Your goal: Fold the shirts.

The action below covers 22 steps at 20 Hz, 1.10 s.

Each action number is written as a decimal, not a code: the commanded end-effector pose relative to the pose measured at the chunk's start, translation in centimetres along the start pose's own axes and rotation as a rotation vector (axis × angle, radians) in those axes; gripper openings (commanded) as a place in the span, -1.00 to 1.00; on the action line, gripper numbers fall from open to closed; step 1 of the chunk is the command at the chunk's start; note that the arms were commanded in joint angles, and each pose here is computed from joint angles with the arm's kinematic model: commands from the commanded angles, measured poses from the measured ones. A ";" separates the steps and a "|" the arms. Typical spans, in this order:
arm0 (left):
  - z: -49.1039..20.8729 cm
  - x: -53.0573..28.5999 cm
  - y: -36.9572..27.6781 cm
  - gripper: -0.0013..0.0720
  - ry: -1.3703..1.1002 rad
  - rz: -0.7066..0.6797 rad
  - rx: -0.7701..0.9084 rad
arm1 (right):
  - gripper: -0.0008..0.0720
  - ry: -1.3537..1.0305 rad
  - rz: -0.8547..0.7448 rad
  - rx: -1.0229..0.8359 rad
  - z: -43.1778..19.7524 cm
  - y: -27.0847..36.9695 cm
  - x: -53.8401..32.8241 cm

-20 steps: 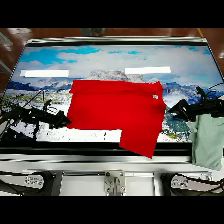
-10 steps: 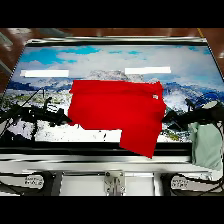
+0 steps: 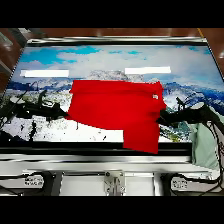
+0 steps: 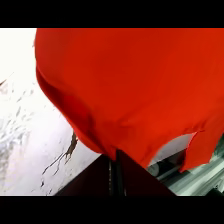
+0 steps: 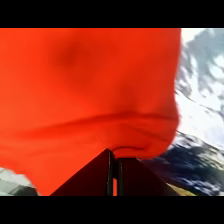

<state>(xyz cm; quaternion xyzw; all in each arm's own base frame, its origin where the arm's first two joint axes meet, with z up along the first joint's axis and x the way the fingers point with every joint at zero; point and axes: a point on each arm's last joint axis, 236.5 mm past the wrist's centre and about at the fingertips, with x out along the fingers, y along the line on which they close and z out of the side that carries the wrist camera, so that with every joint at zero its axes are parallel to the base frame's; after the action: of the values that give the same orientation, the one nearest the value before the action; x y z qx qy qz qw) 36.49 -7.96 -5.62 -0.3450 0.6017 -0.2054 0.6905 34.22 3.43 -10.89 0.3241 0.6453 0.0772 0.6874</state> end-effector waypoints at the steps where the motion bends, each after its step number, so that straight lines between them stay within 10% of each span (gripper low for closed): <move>1: 5.1 -5.6 -5.1 -0.88 -0.221 0.031 0.208 | -0.81 -0.213 0.091 -0.246 3.7 6.3 -5.8; 5: 7.3 -23.5 -22.9 -0.87 -0.728 0.063 0.668 | -0.81 -0.823 0.102 -0.654 6.2 20.7 -27.9; 10: -8.1 -41.7 -40.0 -0.87 -1.235 0.171 1.095 | -0.81 -1.522 -0.004 -0.950 -10.0 32.0 -53.4; 16: -19.9 -48.4 -37.2 -0.87 -1.475 0.515 1.019 | -0.81 -1.737 -0.167 -0.846 -23.3 28.7 -59.2; 22: -16.8 -43.8 -32.1 -0.87 -1.193 0.614 0.958 | -0.81 -1.368 -0.254 -0.780 -19.3 24.9 -52.0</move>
<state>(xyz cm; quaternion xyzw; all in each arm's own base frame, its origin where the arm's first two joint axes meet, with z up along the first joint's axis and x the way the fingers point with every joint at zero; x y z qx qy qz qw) 15.18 -4.08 50.07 0.1008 -0.0114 -0.0371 0.9941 14.99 2.95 50.91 -0.0508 -0.0478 0.0083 0.9975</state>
